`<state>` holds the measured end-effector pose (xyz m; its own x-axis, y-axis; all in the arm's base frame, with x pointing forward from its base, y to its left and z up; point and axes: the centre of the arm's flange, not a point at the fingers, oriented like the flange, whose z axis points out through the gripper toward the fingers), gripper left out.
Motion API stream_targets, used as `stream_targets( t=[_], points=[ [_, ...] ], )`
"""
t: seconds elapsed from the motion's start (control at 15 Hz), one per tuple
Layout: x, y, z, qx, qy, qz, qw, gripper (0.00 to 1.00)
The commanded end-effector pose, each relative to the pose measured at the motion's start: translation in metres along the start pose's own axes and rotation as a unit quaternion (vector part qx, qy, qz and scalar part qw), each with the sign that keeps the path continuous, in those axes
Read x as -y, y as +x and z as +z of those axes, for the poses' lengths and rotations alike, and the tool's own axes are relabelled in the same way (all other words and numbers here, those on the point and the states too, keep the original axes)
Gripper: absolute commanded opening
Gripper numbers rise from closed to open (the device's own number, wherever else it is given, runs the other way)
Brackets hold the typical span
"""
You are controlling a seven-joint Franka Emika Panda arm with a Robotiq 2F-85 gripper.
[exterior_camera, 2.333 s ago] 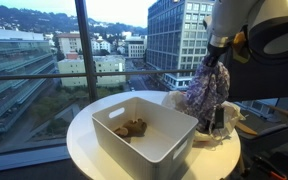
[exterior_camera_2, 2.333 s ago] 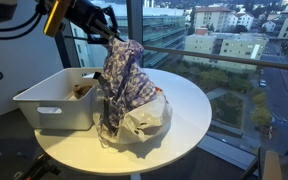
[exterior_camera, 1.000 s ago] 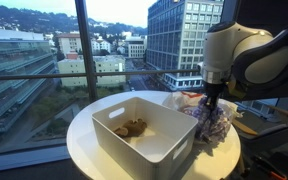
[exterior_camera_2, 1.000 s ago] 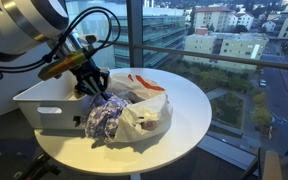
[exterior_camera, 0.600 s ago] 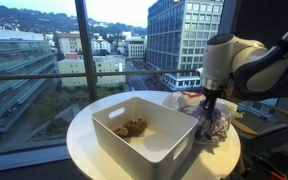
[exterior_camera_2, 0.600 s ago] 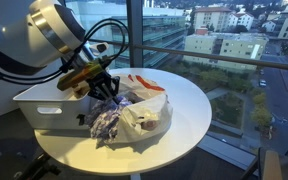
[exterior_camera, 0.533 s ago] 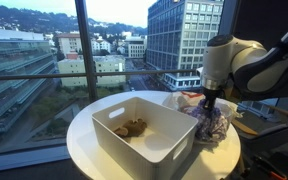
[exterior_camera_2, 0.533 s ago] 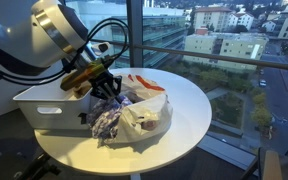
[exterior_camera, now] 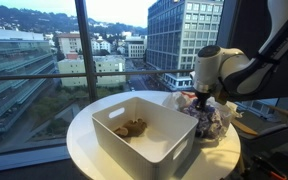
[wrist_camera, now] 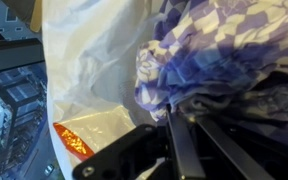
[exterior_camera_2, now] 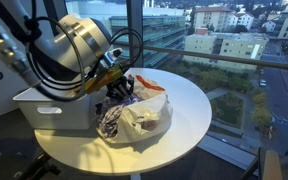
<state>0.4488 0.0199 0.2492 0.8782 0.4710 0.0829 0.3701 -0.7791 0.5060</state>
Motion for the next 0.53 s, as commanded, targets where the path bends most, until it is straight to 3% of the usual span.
stream_targets(
  t=[0.0, 0.47],
  points=[
    [0.005, 0.021, 0.044, -0.008, 0.014, 0.01, 0.9998, 0.07],
    [0.004, 0.027, 0.069, -0.006, -0.006, -0.033, 0.9994, 0.07]
  ],
)
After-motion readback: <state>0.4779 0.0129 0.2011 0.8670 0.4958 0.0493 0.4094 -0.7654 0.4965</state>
